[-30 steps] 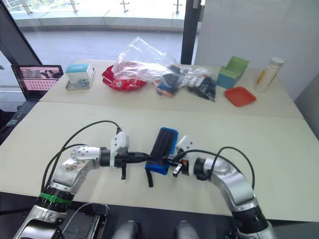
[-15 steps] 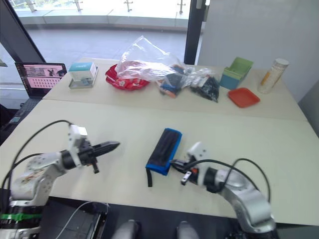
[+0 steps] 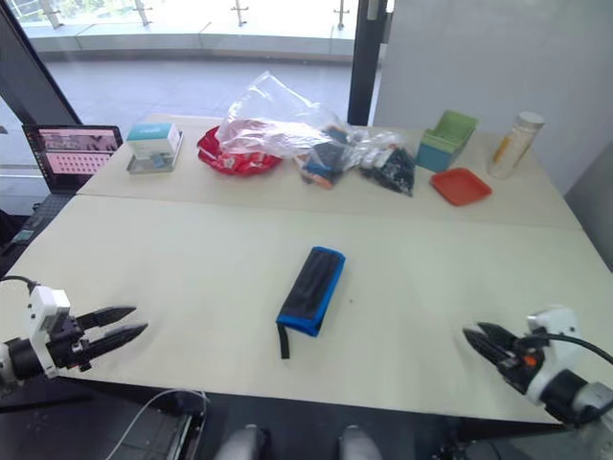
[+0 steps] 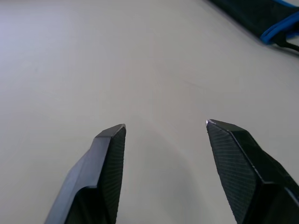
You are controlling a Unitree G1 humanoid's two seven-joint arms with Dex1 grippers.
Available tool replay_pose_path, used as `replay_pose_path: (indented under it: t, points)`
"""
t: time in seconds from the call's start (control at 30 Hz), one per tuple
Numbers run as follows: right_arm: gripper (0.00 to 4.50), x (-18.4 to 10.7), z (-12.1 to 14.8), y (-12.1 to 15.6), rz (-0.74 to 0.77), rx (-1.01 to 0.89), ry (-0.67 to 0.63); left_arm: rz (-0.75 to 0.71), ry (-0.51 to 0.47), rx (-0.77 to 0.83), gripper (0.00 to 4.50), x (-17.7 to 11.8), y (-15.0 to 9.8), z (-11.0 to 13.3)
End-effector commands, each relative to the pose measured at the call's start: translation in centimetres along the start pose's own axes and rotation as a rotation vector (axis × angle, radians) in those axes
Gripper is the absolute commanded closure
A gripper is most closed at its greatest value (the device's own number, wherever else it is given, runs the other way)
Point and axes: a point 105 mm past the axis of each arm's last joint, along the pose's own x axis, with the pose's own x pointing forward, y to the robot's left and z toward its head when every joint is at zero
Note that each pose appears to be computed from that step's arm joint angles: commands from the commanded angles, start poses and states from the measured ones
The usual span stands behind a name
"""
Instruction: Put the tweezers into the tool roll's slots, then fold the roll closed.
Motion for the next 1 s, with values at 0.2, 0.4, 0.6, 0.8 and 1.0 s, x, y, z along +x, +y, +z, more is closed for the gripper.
replay_pose_path:
  t: [0.2, 0.4, 0.6, 0.8, 1.0]
  points:
    - [0.02, -0.9, 0.7, -2.0, -0.03, -0.118, -0.065, 0.058, -0.049, 0.021, 0.0, -2.1, 1.9, -0.1]
    - [0.02, -0.6, 0.3, -1.9, -0.022, -0.125, -0.053, 0.134, -0.008, 0.013, 0.0, -2.6, 3.1, -1.5]
    - [0.02, -0.3, 0.1, -1.9, -0.016, -0.118, -0.044, 0.137, 0.025, 0.02, 0.0, -2.5, 3.4, -2.4]
    - [0.02, -0.1, 0.0, -1.8, -0.007, -0.106, -0.042, 0.148, 0.023, 0.027, 0.0, -2.0, 3.8, -2.2]
    - [0.02, 0.0, 0.0, -1.8, -0.01, -0.094, -0.043, 0.144, 0.024, 0.036, 0.0, -1.7, 3.7, -1.9]
